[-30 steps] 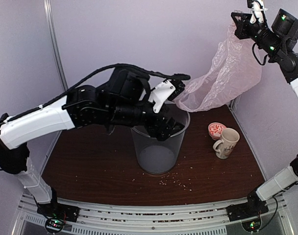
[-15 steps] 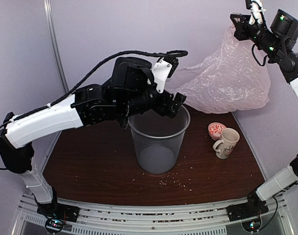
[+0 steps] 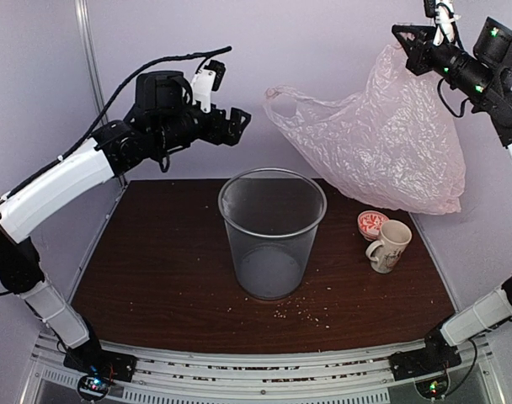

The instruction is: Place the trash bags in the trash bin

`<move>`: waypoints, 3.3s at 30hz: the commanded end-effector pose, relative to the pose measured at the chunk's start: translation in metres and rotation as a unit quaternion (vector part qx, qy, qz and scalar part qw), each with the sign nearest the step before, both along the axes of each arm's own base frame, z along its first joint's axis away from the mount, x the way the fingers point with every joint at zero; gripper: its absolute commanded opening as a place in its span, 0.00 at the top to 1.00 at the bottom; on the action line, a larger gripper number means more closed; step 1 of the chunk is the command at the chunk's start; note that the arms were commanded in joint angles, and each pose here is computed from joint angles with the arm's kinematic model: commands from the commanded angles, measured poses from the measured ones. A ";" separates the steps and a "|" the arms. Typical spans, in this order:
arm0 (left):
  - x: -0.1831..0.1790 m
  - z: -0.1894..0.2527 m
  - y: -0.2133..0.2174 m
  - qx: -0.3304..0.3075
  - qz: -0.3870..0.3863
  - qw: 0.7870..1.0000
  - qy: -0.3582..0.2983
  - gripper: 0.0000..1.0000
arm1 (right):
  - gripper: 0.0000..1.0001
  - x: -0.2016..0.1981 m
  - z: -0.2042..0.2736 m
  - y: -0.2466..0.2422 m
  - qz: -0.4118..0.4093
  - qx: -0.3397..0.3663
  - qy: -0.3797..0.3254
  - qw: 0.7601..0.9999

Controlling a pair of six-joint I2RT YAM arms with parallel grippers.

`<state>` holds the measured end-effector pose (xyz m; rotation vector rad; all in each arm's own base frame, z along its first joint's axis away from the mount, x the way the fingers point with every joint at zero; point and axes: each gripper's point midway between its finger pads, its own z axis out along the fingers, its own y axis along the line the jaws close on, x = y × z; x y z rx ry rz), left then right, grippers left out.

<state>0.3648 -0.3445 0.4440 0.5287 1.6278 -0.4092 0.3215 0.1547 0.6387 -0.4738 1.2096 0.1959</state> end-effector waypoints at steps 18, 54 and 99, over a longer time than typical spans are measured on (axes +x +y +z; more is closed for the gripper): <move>0.055 -0.001 -0.037 -0.020 -0.147 0.988 -0.040 0.07 | 1.00 -0.037 -0.010 0.017 0.079 -0.062 -0.004 0.995; 0.077 -0.013 -0.082 -0.027 -0.226 0.973 -0.046 0.14 | 1.00 -0.028 -0.018 0.015 0.066 -0.057 0.007 0.996; -0.137 0.211 0.018 -0.254 -0.233 0.926 -0.152 1.00 | 1.00 -0.048 0.090 0.026 0.166 0.098 -0.076 0.978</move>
